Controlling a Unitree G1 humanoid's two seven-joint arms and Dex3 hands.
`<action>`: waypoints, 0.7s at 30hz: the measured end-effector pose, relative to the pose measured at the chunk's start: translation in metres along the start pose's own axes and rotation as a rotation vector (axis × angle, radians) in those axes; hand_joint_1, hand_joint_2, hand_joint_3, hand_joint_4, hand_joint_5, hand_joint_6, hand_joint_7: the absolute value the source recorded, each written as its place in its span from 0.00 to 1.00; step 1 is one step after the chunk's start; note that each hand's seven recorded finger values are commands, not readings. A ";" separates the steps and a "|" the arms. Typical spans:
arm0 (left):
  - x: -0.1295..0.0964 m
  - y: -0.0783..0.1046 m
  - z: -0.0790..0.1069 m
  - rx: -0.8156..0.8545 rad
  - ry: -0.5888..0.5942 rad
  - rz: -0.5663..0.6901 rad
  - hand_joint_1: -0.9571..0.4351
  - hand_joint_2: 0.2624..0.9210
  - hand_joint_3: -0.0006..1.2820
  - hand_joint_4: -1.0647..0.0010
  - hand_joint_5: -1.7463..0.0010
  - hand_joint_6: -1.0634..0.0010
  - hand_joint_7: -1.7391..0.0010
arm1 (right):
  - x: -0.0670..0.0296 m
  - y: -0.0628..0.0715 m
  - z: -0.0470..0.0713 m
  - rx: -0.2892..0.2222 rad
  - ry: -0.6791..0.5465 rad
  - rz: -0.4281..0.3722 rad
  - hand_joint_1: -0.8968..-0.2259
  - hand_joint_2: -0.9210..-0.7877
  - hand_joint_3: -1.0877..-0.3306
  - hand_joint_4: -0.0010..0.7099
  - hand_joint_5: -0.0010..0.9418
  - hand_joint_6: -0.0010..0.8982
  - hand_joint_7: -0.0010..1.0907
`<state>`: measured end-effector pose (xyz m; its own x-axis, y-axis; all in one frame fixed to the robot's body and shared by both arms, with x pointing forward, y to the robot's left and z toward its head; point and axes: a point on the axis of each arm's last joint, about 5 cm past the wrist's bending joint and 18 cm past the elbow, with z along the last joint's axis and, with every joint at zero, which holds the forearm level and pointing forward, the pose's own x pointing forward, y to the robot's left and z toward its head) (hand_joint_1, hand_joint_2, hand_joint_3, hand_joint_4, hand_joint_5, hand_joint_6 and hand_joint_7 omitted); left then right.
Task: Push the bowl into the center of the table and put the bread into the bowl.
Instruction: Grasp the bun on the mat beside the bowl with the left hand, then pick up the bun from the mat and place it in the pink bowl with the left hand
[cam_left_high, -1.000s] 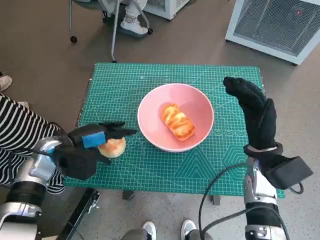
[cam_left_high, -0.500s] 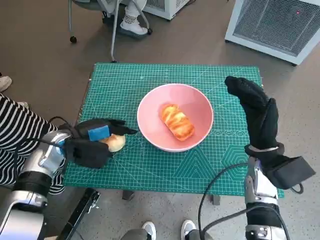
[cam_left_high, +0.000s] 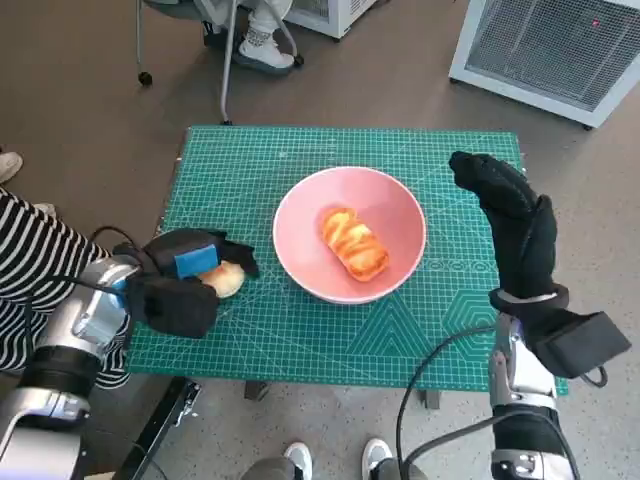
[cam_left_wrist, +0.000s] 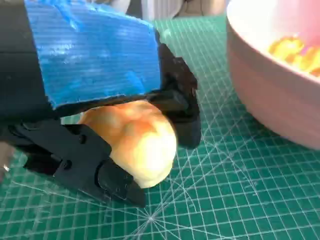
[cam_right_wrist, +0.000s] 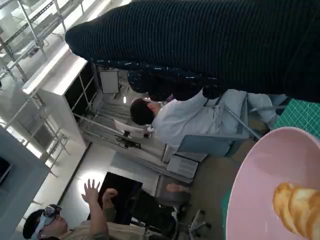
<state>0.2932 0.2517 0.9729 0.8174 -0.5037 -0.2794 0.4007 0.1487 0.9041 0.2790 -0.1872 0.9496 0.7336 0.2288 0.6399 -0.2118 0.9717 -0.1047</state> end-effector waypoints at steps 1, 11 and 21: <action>-0.002 0.003 0.001 -0.007 -0.016 0.025 0.69 1.00 0.05 0.33 0.34 0.41 0.33 | -0.0001 0.000 0.000 0.000 0.000 0.000 0.21 0.00 0.40 0.23 0.00 0.00 0.51; -0.015 0.039 0.019 -0.005 -0.188 0.269 0.69 1.00 0.04 0.36 0.30 0.38 0.37 | -0.0004 0.000 -0.001 0.003 0.007 0.009 0.21 0.00 0.40 0.23 0.00 0.00 0.50; 0.000 0.059 0.053 -0.006 -0.383 0.440 0.69 1.00 0.07 0.39 0.28 0.41 0.35 | -0.0014 0.000 -0.003 0.006 0.020 0.012 0.22 0.00 0.40 0.23 0.00 0.00 0.49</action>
<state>0.2949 0.2149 1.0429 0.7002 -0.6648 0.2603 0.0605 0.4185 0.9062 0.2801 -0.1874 0.9462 0.7439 0.2414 0.6232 -0.2243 0.9686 -0.1075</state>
